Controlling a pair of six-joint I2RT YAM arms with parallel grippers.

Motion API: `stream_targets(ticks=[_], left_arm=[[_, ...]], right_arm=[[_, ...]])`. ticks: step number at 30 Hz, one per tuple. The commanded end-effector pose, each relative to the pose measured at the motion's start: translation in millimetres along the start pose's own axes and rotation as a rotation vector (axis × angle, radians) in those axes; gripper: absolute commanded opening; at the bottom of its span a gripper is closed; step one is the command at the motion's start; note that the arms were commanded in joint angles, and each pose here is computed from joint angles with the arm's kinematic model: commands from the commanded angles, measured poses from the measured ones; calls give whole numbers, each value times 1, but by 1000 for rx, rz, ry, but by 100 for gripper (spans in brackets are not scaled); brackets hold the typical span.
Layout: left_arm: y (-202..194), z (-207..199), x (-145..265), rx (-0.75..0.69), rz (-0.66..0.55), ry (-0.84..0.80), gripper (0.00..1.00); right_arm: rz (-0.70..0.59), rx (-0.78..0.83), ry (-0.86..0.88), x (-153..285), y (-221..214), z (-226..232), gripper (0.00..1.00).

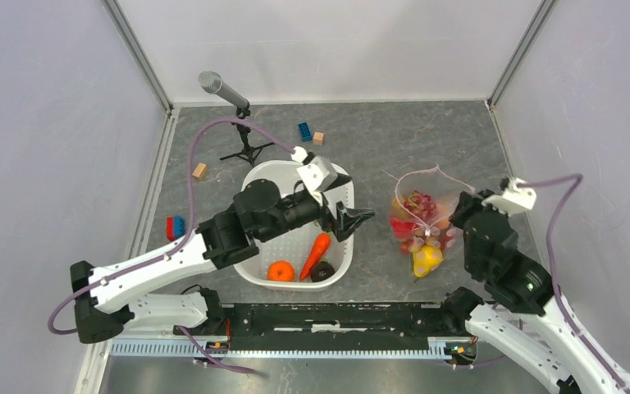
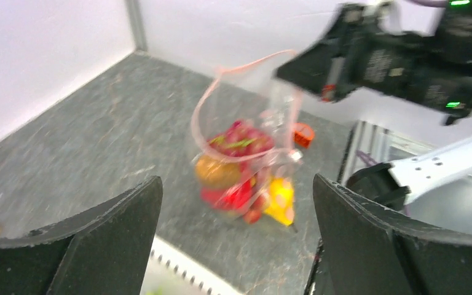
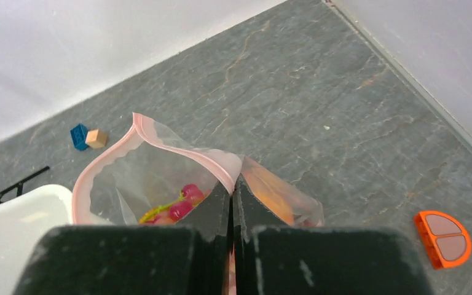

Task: Place the food in the zip-top bag and seal the zipper

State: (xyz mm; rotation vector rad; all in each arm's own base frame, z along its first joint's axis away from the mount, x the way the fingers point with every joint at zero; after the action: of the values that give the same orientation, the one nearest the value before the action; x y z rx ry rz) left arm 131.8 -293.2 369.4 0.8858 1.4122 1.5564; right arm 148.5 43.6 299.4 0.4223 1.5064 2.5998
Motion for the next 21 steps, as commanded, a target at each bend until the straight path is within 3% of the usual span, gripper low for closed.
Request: stream_targets(ticks=[1, 4, 7, 16, 19, 21], left_arm=[[-53, 21, 29, 39, 205, 251, 98], [-87, 26, 51, 122, 281, 313, 99], [-114, 27, 70, 223, 315, 351, 99], [-117, 40, 99, 258, 312, 495, 100], [-121, 43, 108, 256, 351, 547, 100], [-123, 44, 114, 257, 357, 566, 100]], right_arm=[[-99, -40, -35, 10, 5, -30, 1], [61, 121, -72, 6, -15, -26, 2], [189, 181, 111, -2, -29, 8, 1], [126, -63, 772, 12, 65, 165, 0], [114, -155, 876, 24, 82, 179, 0], [99, -173, 840, 25, 81, 168, 0]])
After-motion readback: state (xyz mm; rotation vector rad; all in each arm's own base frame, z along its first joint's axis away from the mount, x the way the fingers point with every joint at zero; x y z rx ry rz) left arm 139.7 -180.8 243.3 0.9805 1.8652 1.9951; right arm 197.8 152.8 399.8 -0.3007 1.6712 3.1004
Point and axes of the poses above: each gripper's point midway between its finger pads, its own x axis back along the fingers, its own z axis along the line the jaws close on, y = z × x, the point moved 8 cm from there along x, back along the fingers, and after that the axes turned 11 degrees about -x, right-handed, at the moved point
